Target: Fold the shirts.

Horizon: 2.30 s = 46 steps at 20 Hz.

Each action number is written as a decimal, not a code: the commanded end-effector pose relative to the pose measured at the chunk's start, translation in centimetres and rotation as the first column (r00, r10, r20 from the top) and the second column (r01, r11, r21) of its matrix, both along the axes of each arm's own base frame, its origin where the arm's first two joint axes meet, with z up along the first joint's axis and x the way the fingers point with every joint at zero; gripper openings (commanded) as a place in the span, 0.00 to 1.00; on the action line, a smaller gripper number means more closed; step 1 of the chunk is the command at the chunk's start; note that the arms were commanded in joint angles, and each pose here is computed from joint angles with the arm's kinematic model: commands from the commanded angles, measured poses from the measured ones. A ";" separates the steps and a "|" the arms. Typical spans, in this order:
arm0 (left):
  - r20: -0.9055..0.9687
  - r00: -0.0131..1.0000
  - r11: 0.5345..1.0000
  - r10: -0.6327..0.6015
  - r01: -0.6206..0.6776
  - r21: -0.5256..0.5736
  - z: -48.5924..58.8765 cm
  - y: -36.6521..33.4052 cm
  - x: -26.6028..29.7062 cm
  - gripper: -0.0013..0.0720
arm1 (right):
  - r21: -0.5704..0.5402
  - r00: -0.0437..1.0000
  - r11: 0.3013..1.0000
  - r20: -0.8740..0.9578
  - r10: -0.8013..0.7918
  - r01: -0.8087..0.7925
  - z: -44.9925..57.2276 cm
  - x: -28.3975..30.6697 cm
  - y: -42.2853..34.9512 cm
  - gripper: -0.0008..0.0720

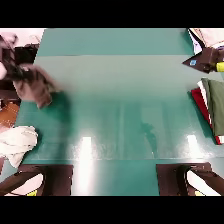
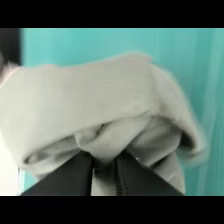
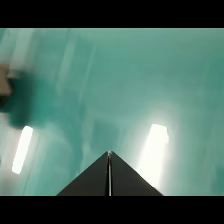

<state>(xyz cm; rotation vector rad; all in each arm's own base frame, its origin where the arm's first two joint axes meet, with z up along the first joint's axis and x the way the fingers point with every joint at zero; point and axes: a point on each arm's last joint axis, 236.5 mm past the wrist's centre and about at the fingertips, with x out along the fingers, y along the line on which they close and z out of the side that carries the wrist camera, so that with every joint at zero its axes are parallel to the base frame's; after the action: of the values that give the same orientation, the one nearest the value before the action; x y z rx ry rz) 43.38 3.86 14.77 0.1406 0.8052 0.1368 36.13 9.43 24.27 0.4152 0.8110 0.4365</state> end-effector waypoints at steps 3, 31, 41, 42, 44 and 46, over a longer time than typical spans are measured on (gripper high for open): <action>0.348 0.847 0.872 -0.401 0.470 -0.137 17.7 -13.7 -4.9 0.06 | 0.035 0.965 0.994 0.238 -0.109 0.104 6.0 0.9 -1.1 0.04; -0.335 0.727 0.578 -0.599 0.103 -0.810 -18.0 -22.3 -14.7 0.82 | 0.010 0.978 0.998 0.199 -0.066 0.066 5.4 -0.8 -0.5 0.04; -0.236 0.887 0.480 -0.398 -0.018 -0.877 -19.2 -23.7 -9.2 0.67 | -0.001 0.990 0.999 0.136 -0.035 0.036 3.8 -1.4 -0.1 0.04; -0.229 0.885 0.487 -0.406 -0.002 -0.873 -19.3 -24.1 -9.2 0.67 | 0.000 0.992 0.999 0.120 -0.033 0.034 3.2 -1.4 -0.1 0.04; -0.224 0.879 0.499 -0.422 0.019 -0.866 -19.4 -25.3 -9.6 0.67 | 0.006 0.996 0.999 0.084 -0.033 0.033 1.8 -1.4 0.0 0.04; -0.219 0.877 0.510 -0.427 0.034 -0.860 -19.6 -26.0 -9.7 0.67 | 0.009 0.998 0.999 0.051 -0.033 0.032 0.4 -1.5 0.0 0.04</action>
<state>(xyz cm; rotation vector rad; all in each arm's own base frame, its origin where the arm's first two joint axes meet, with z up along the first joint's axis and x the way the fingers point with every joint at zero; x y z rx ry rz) 33.43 -21.19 -4.68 -0.6951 1.2128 -0.5952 34.82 9.28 26.30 0.4087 0.7089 0.4183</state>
